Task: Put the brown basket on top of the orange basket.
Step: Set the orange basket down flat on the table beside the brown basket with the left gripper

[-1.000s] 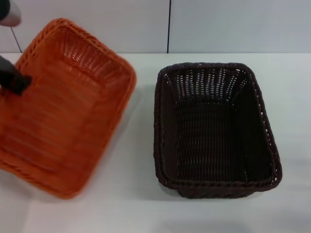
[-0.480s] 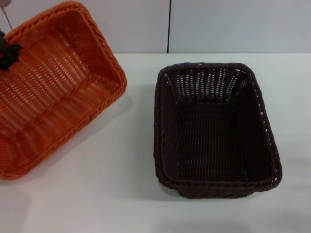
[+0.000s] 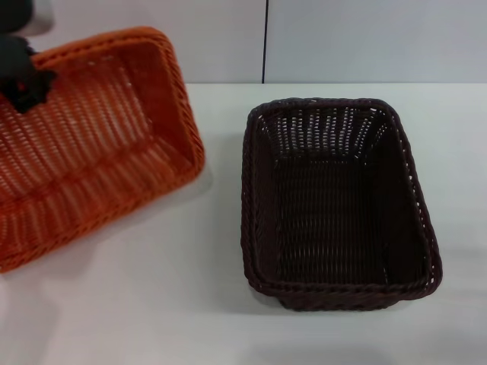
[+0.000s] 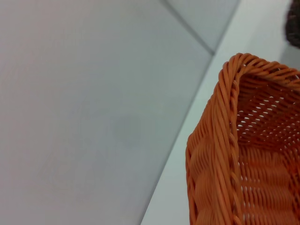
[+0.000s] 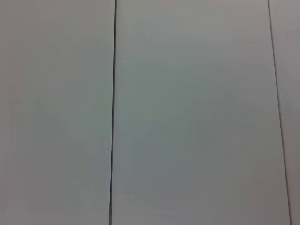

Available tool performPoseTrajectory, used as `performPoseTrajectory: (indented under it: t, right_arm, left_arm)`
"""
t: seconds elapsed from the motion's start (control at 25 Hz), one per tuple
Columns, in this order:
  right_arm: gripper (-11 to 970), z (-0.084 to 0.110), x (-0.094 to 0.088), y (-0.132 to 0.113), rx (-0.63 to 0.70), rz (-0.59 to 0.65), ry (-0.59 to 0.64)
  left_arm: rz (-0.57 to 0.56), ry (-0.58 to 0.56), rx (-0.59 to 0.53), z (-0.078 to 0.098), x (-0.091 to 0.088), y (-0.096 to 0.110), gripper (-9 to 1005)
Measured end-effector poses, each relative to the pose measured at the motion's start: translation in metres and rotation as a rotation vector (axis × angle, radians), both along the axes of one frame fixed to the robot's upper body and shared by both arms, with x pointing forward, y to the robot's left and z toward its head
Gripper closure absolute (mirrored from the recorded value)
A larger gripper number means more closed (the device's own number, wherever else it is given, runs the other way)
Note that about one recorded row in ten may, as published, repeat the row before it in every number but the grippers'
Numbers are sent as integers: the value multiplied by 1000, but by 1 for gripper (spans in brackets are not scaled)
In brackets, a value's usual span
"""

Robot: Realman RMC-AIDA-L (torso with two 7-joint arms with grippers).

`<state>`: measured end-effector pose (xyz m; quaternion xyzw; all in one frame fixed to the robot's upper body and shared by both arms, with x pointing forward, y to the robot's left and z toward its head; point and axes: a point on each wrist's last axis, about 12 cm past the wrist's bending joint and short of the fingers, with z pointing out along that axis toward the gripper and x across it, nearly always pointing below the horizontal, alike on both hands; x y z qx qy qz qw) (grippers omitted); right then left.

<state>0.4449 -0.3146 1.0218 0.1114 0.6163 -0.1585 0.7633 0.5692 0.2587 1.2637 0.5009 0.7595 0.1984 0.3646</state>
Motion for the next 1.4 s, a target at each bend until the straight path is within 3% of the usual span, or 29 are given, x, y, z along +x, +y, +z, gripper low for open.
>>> performPoseTrajectory:
  t: [0.12, 0.44, 0.96, 1.4]
  right_arm:
    - [136, 1, 1, 0, -1, 3, -3]
    - [136, 0, 0, 0, -1, 4, 0]
    - [136, -2, -4, -1, -3, -2, 9]
    - [135, -2, -2, 1, 1, 5, 9]
  left_arm:
    - [-105, 8, 73, -2, -1, -17, 840]
    - [-238, 49, 166, -5, -2, -40, 842]
    - [-382, 111, 303, -6, -11, -49, 844]
    - [-434, 153, 339, -12, -9, -58, 845]
